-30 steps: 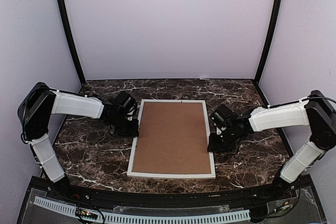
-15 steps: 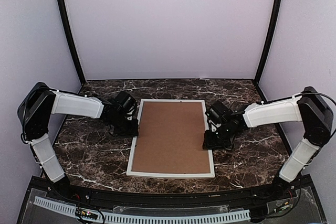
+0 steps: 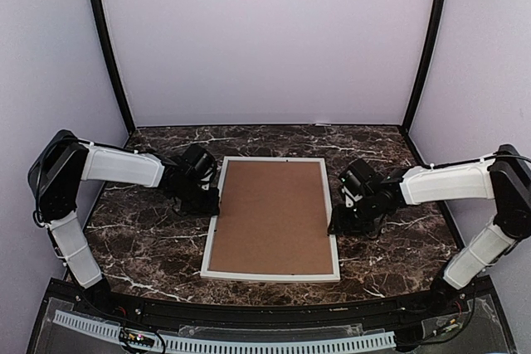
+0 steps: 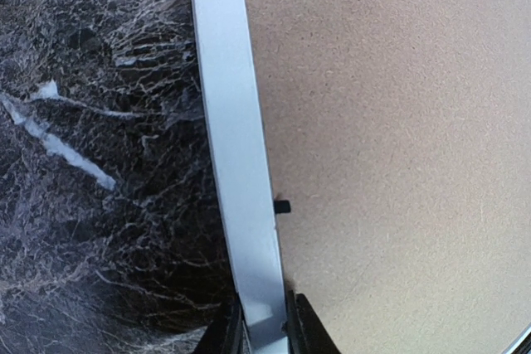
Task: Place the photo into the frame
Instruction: Press the fastener.
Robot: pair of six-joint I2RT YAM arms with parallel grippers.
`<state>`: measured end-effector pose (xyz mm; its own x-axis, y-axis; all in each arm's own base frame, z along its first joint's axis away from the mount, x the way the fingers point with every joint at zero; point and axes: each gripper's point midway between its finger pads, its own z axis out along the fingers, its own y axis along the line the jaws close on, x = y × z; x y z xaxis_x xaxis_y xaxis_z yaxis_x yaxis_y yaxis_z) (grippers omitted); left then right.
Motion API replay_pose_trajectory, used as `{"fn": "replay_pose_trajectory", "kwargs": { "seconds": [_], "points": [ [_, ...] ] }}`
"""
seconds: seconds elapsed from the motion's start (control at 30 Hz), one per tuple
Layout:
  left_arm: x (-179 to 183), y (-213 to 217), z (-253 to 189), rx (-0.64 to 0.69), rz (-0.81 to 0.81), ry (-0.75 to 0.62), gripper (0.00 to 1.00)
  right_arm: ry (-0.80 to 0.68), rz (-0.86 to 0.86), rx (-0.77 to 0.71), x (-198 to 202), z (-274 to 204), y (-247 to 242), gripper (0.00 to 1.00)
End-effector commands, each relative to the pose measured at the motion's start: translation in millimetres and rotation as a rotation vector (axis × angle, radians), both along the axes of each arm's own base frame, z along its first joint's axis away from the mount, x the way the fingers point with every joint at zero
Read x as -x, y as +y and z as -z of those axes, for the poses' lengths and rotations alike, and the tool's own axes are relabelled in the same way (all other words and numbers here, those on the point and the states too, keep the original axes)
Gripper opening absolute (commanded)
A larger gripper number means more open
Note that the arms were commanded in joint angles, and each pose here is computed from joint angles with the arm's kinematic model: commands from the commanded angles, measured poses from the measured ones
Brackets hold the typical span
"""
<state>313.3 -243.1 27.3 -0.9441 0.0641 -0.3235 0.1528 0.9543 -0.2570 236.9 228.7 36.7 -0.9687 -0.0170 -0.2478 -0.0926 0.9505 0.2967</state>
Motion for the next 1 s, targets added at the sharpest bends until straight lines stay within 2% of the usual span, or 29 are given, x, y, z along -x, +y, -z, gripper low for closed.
{"fn": "replay_pose_trajectory", "kwargs": {
  "seconds": [0.0, 0.33, 0.5, 0.63, 0.73, 0.8, 0.97],
  "points": [
    [15, 1, 8, -0.019, 0.026, 0.048, 0.2, 0.023, 0.019, -0.033, 17, 5, -1, 0.48],
    [14, 0, 4, -0.01, 0.022, 0.038, 0.22, 0.043, -0.009, -0.008, 33, 16, 7, 0.48],
    [12, 0, -1, -0.005, 0.02, 0.027, 0.26, 0.045, -0.024, 0.026, 34, 21, 3, 0.39],
    [9, -3, -9, 0.007, 0.027, 0.009, 0.36, 0.031, -0.049, 0.096, 27, 24, -8, 0.29],
    [5, -2, -20, 0.007, 0.035, -0.028, 0.54, 0.011, -0.058, 0.145, 17, 26, -20, 0.2],
    [-1, 1, -30, -0.012, 0.035, -0.071, 0.63, 0.002, -0.073, 0.161, 12, 24, -25, 0.14],
    [-15, 4, -58, -0.017, 0.078, -0.15, 0.76, -0.036, -0.198, 0.203, -5, 10, -21, 0.0]
  ]
}}
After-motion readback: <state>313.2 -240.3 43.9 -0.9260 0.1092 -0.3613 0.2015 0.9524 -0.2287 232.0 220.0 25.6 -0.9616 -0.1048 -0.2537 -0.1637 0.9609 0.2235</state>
